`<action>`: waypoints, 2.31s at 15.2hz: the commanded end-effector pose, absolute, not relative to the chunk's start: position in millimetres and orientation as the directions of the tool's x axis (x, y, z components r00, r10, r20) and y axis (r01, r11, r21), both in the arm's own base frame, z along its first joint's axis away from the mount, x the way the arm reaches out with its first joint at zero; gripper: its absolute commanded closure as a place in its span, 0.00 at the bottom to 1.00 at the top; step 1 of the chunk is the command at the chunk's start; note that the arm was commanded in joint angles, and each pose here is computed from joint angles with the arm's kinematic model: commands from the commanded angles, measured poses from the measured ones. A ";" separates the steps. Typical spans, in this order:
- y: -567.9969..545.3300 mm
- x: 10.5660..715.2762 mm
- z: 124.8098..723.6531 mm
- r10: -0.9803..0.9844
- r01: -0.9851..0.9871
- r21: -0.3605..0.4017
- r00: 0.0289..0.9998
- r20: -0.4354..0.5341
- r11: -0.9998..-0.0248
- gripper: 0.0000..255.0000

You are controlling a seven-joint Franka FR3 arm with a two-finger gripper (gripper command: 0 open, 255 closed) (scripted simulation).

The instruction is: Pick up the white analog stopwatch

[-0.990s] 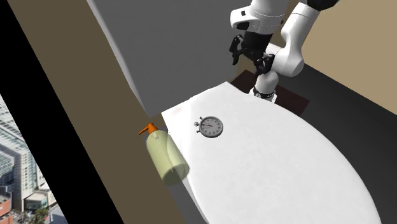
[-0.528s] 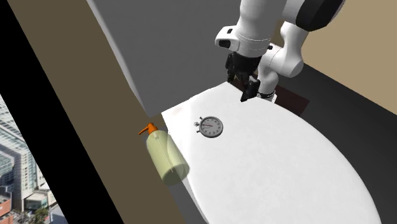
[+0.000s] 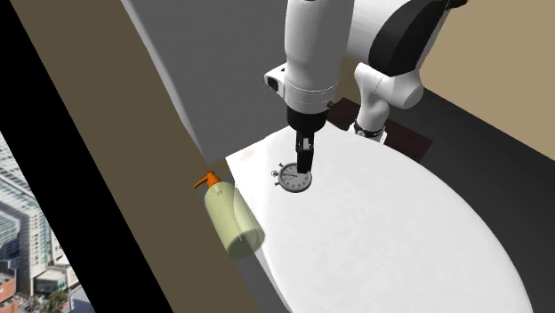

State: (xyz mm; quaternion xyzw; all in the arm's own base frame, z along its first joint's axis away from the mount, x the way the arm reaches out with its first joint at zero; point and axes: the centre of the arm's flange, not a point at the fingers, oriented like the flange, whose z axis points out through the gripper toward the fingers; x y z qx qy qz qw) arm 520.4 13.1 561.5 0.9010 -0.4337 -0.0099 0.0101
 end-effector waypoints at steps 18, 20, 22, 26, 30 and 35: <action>-6.7 561.2 512.3 -0.889 -0.889 0.007 0.458 -0.012 -0.458 1.00; -6.7 560.9 512.7 -0.889 -0.889 0.007 0.458 -0.012 -0.458 1.00; -5.9 561.7 512.6 -0.889 -0.889 0.007 0.458 -0.012 -0.458 1.00; -5.9 561.7 533.7 -0.889 -0.889 0.007 0.458 -0.012 -0.458 1.00; -5.9 561.7 554.9 -0.889 -0.889 0.007 0.458 -0.012 -0.458 1.00; -5.9 561.7 581.3 -0.889 -0.889 0.007 0.458 -0.012 -0.458 1.00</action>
